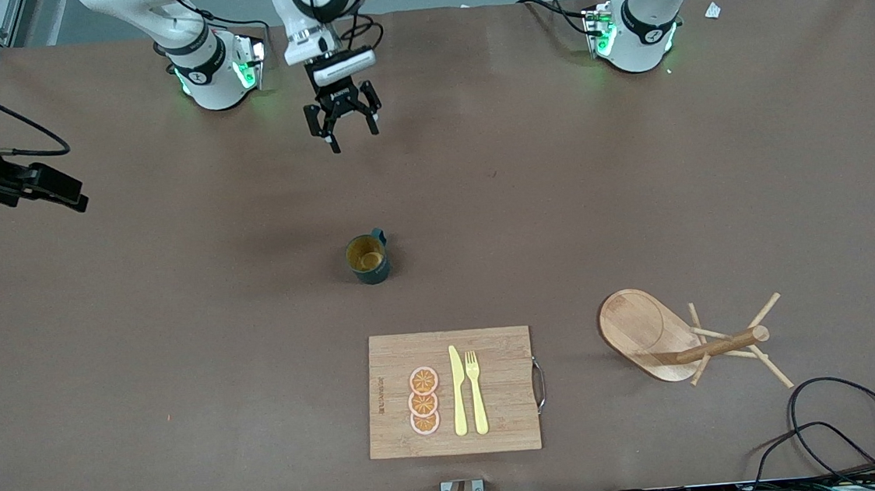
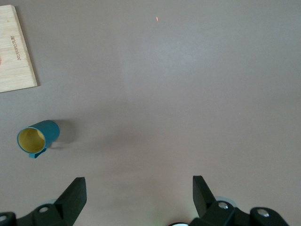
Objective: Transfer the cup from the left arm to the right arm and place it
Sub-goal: 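Open the left gripper and raise it while the right gripper approaches, then grasp the teal mug rim with the right gripper while the left withdraws, then carry the teal mug sideways with the right gripper and lower it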
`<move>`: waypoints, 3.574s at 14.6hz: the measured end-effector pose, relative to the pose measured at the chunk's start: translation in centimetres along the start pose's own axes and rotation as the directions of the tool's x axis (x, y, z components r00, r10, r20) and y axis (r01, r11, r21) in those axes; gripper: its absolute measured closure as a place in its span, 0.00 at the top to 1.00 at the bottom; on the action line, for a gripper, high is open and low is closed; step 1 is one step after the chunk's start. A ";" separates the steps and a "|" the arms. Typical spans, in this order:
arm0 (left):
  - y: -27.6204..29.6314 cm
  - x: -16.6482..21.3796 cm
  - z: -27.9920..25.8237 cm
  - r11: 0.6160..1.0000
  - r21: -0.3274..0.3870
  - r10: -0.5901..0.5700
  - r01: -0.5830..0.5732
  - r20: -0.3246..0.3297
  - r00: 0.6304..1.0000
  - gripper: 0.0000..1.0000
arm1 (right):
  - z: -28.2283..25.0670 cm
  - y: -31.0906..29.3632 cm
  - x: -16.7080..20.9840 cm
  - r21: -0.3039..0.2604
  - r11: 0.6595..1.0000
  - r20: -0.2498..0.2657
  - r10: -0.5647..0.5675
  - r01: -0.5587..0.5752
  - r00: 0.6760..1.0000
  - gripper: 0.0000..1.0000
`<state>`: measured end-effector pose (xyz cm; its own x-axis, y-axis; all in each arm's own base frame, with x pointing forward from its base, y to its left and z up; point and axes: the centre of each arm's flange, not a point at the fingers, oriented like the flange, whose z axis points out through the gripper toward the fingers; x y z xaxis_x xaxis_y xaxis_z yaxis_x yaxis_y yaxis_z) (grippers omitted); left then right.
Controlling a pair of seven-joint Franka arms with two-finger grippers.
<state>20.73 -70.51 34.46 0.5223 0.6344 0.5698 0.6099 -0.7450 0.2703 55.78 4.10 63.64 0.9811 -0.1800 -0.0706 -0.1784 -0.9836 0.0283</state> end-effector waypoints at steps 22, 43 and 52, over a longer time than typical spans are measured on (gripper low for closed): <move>-10.7 69.1 24.8 0.937 0.303 0.025 -0.172 0.434 0.901 1.00 | 27.0 -32.1 -5.5 0.038 0.922 -0.017 0.385 -0.385 0.923 1.00; -25.5 81.8 13.2 0.783 -0.147 0.553 -0.605 0.610 0.568 1.00 | 37.0 -35.6 -5.2 0.041 0.940 -0.042 0.340 -0.338 0.940 0.04; -24.2 77.9 9.9 0.766 -0.171 0.580 -0.620 0.600 0.551 1.00 | 29.4 -29.8 0.7 -0.031 0.952 0.018 -0.305 0.305 0.952 0.04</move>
<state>52.60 -1.05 64.64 0.9991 0.0418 0.0051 0.0419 -0.9990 -0.0134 59.56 32.88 33.39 0.9873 0.1282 -0.0934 0.1321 -0.9906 0.0363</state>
